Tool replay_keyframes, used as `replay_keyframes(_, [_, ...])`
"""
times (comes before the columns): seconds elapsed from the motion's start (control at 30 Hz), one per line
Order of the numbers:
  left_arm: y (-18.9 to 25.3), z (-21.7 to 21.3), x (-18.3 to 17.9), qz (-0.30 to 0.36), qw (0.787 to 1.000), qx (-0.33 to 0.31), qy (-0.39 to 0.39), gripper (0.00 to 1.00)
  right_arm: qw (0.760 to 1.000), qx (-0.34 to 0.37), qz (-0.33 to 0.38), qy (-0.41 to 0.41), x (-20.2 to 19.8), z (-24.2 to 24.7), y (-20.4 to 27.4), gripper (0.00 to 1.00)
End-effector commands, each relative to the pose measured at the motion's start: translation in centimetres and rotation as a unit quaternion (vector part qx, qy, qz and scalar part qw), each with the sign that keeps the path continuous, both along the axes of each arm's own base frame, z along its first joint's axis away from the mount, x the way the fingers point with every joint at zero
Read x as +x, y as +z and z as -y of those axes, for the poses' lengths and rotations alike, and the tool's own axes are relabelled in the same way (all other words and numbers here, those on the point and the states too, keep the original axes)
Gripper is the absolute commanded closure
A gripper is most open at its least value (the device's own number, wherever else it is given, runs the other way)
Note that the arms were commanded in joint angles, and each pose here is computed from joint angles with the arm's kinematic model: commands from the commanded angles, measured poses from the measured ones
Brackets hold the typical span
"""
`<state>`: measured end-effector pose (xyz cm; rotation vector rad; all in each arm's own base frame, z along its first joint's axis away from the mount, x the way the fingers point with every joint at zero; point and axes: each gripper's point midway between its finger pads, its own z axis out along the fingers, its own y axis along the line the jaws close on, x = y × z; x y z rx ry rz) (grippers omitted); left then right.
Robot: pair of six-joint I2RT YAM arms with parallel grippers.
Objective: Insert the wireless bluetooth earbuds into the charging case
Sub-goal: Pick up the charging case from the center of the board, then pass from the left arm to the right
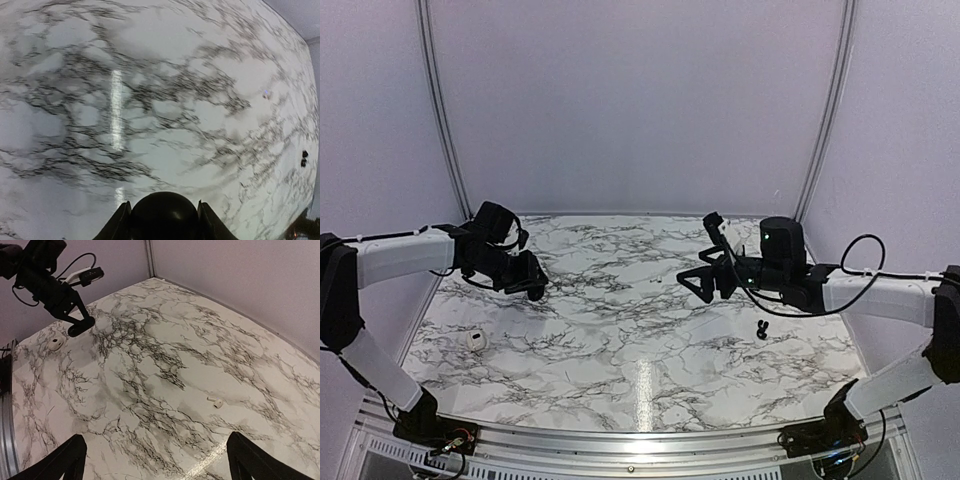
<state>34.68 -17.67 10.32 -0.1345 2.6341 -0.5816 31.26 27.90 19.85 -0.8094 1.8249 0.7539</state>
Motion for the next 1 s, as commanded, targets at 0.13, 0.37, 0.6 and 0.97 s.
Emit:
replay_keyframes(0.13, [2.4,8.5,-7.1,-0.041,0.971,-0.115,-0.204,0.67,0.974,-0.075,0.170,0.129,-7.5,-5.8,1.4,0.08])
replay_keyframes(0.37, [1.4,10.2,-9.3,-0.117,0.958,-0.159,-0.209,0.67,0.918,-0.190,0.301,0.174,-14.6,-9.6,0.4,0.22])
replay_keyframes(0.6, [0.4,12.6,-11.4,-0.178,0.943,-0.170,-0.226,0.69,0.856,-0.267,0.391,0.207,-17.0,-11.5,-0.5,0.31])
replay_keyframes(0.97, [-0.7,15.6,-13.4,-0.248,0.925,-0.176,-0.228,0.69,0.808,-0.290,0.424,0.289,-19.6,-15.5,-2.7,0.48])
